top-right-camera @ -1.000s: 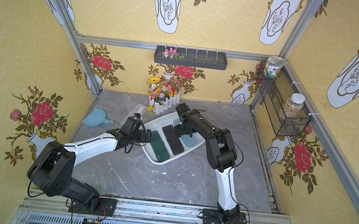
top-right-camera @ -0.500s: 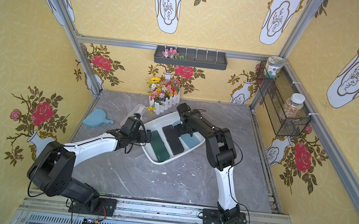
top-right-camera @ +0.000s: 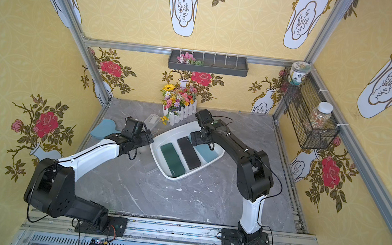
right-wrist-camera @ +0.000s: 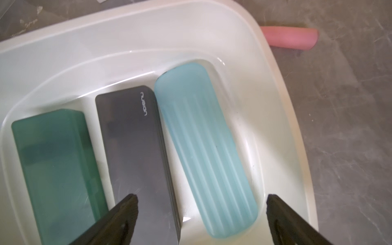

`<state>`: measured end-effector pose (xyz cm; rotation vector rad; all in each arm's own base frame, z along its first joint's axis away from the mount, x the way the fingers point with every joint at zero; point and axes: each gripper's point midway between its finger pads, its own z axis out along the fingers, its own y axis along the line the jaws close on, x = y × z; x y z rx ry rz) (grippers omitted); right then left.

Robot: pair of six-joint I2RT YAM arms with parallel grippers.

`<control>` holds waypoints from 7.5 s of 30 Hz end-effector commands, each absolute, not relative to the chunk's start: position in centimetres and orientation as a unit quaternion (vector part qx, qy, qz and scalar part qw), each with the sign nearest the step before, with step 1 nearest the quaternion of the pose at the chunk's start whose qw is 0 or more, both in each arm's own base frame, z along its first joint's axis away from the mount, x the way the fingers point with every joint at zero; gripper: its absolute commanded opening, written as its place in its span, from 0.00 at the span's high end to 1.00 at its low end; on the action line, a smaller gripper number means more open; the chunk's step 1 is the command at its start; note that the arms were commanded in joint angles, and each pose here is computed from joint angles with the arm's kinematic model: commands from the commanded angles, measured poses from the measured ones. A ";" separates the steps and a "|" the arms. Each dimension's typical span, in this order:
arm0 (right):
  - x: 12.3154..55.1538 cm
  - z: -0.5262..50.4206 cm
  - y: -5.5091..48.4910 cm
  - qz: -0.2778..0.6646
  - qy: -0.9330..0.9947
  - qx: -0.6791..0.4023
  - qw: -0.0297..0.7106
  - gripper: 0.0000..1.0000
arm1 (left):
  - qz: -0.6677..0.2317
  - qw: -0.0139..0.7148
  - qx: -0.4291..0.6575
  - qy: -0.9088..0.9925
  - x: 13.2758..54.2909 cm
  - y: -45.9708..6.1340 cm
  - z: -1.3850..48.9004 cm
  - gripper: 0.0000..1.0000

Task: Put the pencil case into the storage box
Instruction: Place the pencil case at the storage box, then pick up the pencil case from the center of the board.

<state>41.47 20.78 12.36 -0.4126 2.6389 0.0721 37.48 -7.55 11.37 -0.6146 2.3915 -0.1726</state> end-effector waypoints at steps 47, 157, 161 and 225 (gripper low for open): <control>33.5 10.6 19.5 0.093 0.958 -0.091 0.254 0.03 | -0.125 0.051 -0.373 0.918 35.7 -8.0 1.3 0.00; 32.5 12.1 19.7 0.157 0.945 -0.069 0.278 0.03 | -0.123 0.008 -0.351 0.928 37.1 -6.3 3.2 0.24; 32.6 12.4 20.1 0.159 0.944 -0.074 0.279 0.03 | -0.127 0.016 -0.349 0.928 37.3 -6.3 4.1 0.24; 33.4 15.5 31.7 0.423 0.859 -0.171 0.233 0.03 | -0.182 0.101 -0.296 0.932 36.7 -5.6 14.5 0.27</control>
